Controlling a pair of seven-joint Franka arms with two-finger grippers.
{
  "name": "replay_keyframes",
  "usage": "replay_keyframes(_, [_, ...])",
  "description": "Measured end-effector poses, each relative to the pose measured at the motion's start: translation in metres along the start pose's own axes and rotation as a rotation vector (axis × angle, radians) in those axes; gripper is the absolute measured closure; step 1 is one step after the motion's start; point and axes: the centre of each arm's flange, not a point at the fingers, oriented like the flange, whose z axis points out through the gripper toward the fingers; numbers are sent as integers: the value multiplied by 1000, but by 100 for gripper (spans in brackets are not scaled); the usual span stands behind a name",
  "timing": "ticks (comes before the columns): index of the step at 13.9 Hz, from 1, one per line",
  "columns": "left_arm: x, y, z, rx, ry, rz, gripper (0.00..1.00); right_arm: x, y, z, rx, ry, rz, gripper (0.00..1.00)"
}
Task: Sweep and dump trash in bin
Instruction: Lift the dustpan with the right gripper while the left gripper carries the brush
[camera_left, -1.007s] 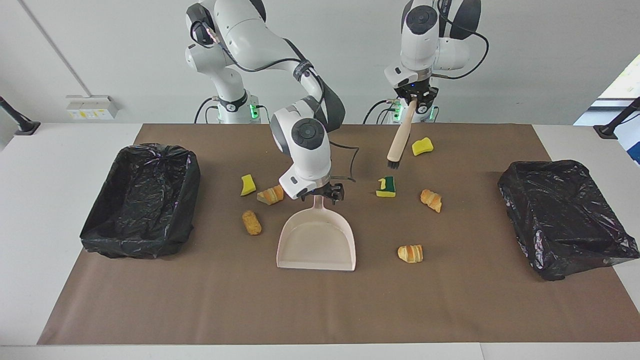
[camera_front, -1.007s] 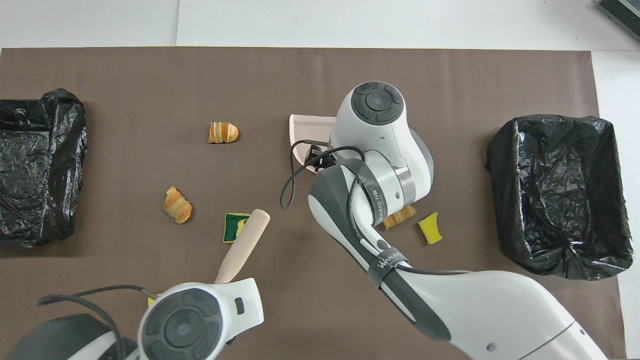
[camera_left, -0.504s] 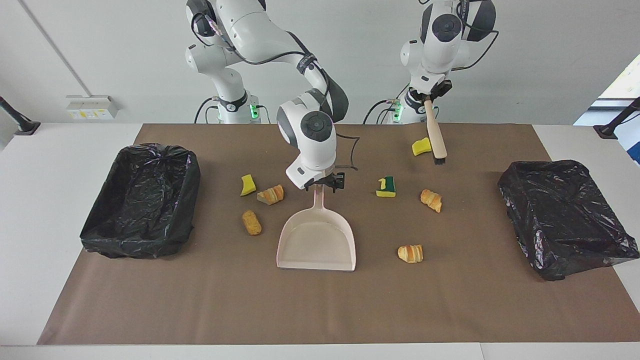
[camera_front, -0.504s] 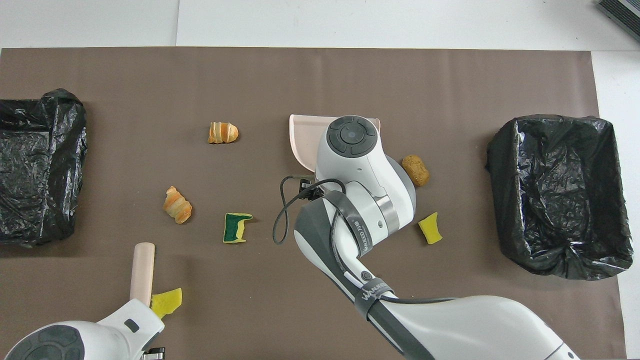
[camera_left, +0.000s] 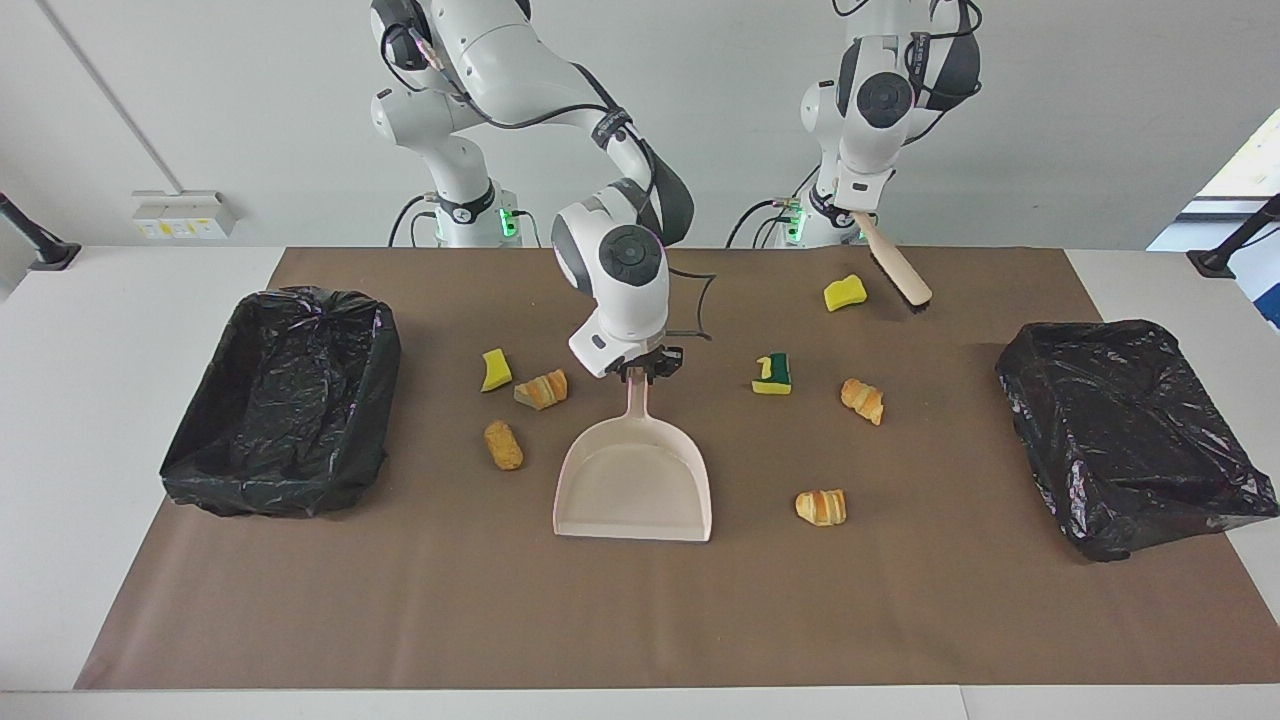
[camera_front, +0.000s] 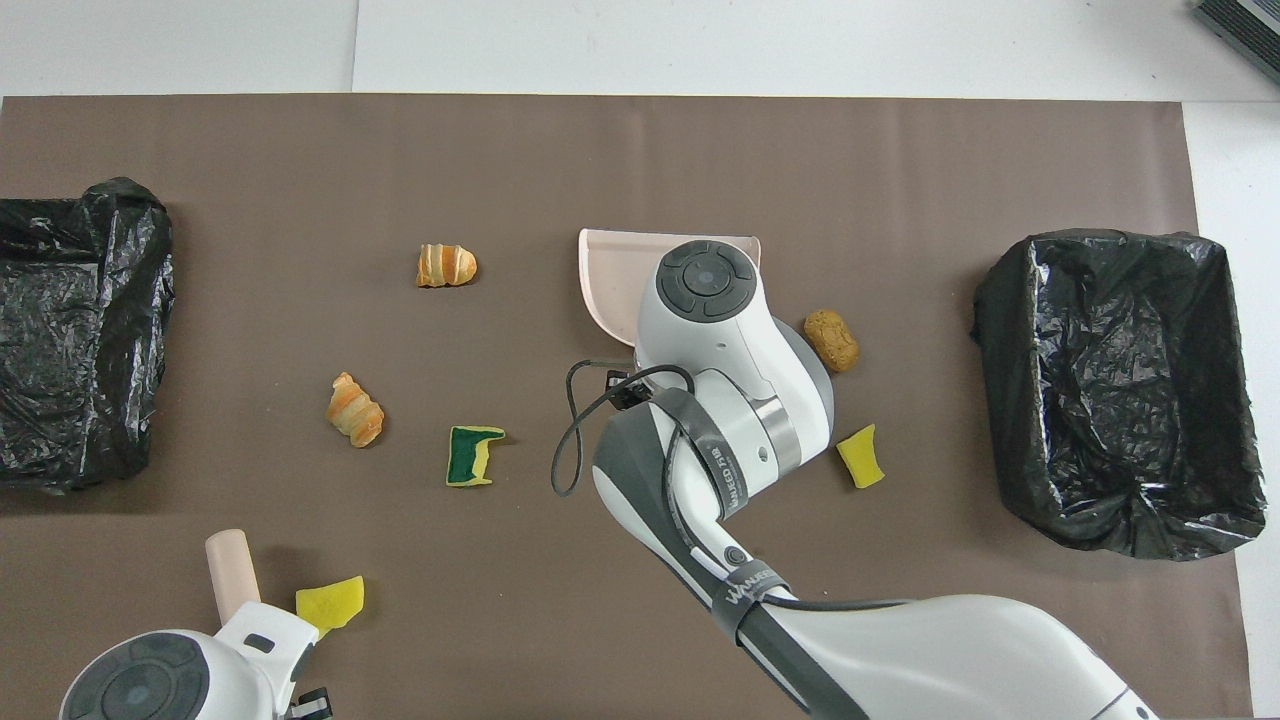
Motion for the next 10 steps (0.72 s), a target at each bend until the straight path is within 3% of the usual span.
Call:
replay_keyframes(2, [8, 11, 6, -11, 9, -79, 72, 6, 7, -10, 17, 23, 5, 68])
replay_keyframes(6, [21, 57, 19, -107, 7, -192, 72, 12, 33, -57, 57, 72, -145, 68])
replay_keyframes(10, [24, 115, 2, -140, 1, -229, 72, 0, 74, -96, 14, 2, -364, 68])
